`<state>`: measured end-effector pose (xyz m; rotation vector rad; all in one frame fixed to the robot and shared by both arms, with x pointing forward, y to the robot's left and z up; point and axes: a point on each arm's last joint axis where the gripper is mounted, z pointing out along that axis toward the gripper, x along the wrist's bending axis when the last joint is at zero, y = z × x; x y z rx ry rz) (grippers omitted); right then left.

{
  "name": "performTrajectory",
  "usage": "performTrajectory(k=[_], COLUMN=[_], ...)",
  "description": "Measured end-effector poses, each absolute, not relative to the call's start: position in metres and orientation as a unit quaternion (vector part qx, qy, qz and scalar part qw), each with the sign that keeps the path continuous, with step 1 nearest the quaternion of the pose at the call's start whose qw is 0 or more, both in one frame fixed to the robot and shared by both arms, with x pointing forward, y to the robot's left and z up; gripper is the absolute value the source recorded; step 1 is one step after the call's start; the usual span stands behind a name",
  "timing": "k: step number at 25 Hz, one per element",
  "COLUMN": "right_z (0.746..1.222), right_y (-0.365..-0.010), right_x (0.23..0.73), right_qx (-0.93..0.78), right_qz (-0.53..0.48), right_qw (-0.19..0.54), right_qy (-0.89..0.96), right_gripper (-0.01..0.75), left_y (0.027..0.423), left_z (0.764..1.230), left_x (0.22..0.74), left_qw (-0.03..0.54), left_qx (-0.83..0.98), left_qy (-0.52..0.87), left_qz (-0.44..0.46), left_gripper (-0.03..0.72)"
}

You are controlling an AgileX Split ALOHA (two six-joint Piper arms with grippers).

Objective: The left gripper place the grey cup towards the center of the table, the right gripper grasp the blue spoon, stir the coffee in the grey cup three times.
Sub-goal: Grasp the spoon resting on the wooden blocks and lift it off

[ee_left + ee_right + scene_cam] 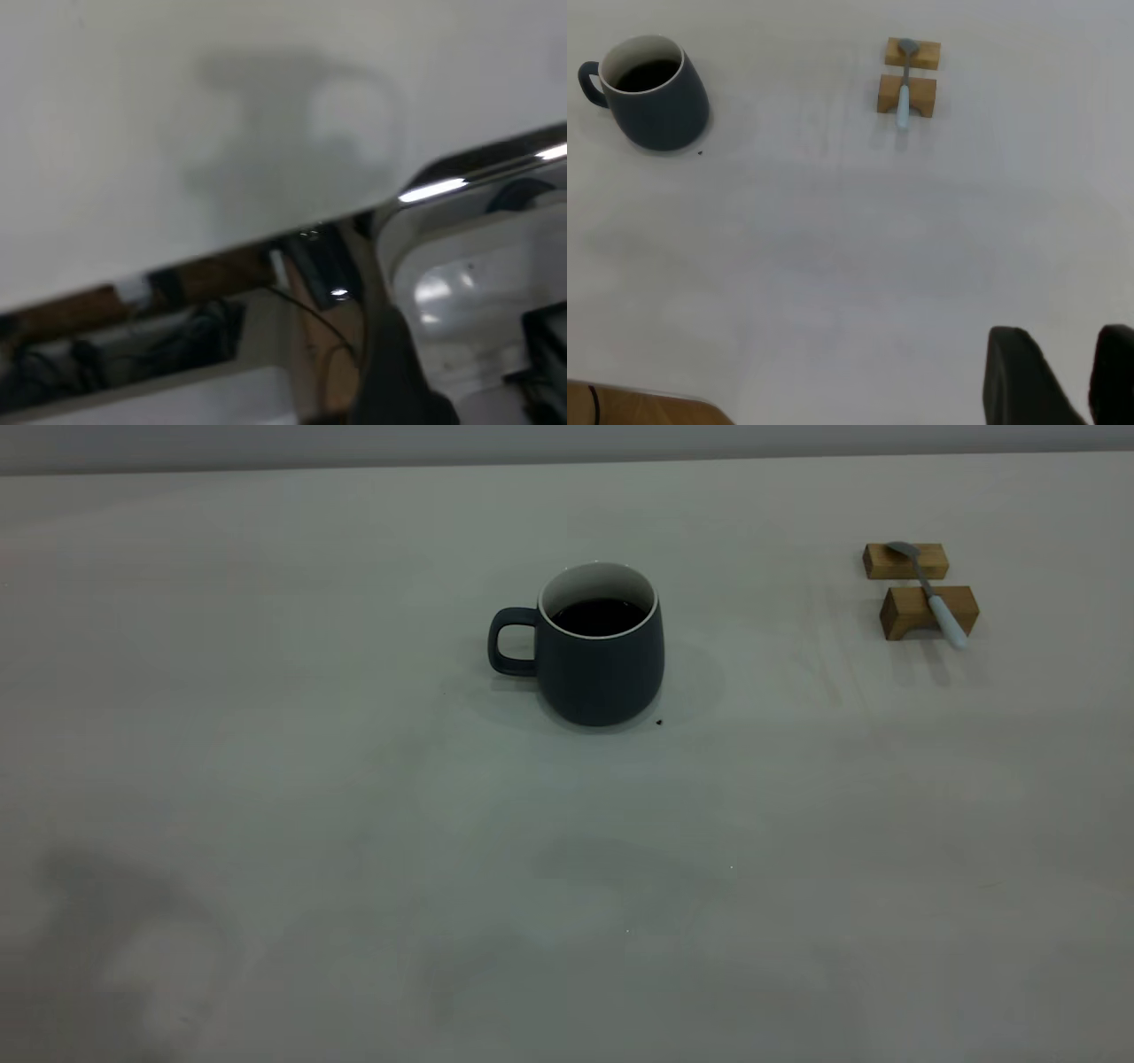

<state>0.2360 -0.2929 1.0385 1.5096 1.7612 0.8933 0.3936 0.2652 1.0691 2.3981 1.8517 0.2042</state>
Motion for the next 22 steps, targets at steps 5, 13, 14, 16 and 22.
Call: performTrajectory(k=[5,13,14,16,22], right_z=[1.038,1.038,1.038,1.038,1.038], right_y=[-0.293,-0.293,-0.293,-0.293,-0.293], right_x=[0.236,0.236,0.236,0.236,0.236], right_qx=[0.575,0.575,0.575,0.575,0.575], right_qz=[0.340,0.340,0.340,0.340,0.340], right_qw=[0.322,0.322,0.322,0.322,0.322], right_qy=[0.671,0.671,0.671,0.671,0.671], right_gripper=[0.240,0.240,0.240,0.240,0.240], left_y=[0.294,0.301,0.301,0.301,0.302], left_z=[1.049,1.033,1.032,1.033,1.035], left_x=[0.335,0.278,0.274,0.264,0.246], left_qw=[0.089,0.184,0.195,0.215,0.259], left_qx=[0.726,0.686,0.683,0.677,0.664], left_qy=[0.676,0.680,0.677,0.671,0.652], left_qz=[0.084,0.183,0.192,0.213,0.257], left_gripper=[0.563,0.563,0.563,0.563,0.563])
